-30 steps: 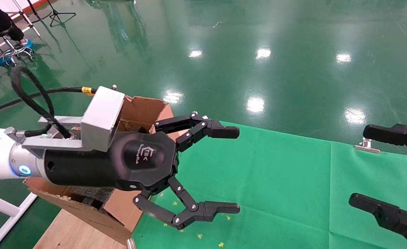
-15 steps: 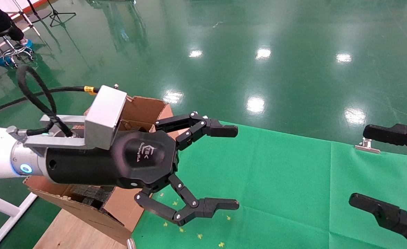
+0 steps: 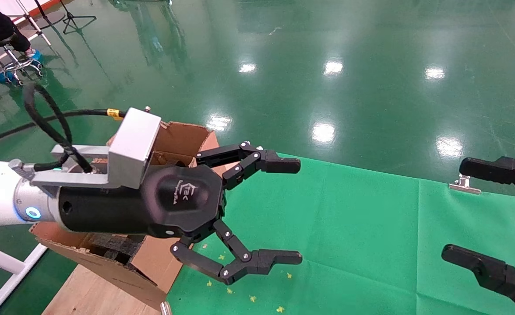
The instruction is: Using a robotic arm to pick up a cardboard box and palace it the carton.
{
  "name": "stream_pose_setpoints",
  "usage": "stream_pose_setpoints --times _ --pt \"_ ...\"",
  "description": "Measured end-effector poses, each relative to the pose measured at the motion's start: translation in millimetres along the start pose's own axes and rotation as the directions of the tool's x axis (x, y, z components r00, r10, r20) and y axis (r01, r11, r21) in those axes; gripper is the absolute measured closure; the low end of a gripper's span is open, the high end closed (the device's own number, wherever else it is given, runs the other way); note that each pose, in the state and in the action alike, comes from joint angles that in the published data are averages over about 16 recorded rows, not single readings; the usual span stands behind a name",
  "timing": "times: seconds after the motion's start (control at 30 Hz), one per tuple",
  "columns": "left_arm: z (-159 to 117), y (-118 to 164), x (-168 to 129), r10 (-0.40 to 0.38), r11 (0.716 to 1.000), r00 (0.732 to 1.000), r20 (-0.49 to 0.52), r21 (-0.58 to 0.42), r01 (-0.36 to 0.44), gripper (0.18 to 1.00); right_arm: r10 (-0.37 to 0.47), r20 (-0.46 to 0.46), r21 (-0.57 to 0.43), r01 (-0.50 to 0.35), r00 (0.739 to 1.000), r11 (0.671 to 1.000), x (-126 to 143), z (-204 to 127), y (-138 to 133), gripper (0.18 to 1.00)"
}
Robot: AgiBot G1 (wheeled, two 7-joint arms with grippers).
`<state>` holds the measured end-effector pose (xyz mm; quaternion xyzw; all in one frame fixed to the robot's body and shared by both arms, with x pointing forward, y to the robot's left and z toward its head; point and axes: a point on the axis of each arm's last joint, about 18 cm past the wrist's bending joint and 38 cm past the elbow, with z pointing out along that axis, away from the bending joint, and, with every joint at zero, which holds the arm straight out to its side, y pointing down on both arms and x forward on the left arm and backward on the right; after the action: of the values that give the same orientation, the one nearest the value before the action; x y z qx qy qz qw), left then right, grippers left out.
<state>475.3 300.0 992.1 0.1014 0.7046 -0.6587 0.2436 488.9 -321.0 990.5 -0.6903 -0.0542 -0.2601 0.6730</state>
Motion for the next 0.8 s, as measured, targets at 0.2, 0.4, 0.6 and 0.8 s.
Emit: stream_pose_setpoints --times 0.2,0.4,0.6,0.8 --pt "-0.1 0.1 -0.2 -0.001 1.0 1.0 0.001 -0.001 0.001 0.183 0.0 0.0 0.0 0.0 1.0 1.0 0.0 0.0 0.0 0.178" --pt "-0.1 0.2 -0.3 -0.001 1.0 1.0 0.001 -0.001 0.001 0.183 0.0 0.0 0.0 0.0 1.0 1.0 0.0 0.0 0.0 0.178" --pt "-0.2 0.2 -0.4 -0.001 1.0 1.0 0.002 -0.001 0.001 0.183 0.0 0.0 0.0 0.0 1.0 1.0 0.0 0.0 0.0 0.178" --pt "-0.2 0.2 -0.4 -0.001 1.0 1.0 0.002 -0.002 0.001 0.183 0.0 0.0 0.0 0.0 1.0 1.0 0.0 0.0 0.0 0.178"
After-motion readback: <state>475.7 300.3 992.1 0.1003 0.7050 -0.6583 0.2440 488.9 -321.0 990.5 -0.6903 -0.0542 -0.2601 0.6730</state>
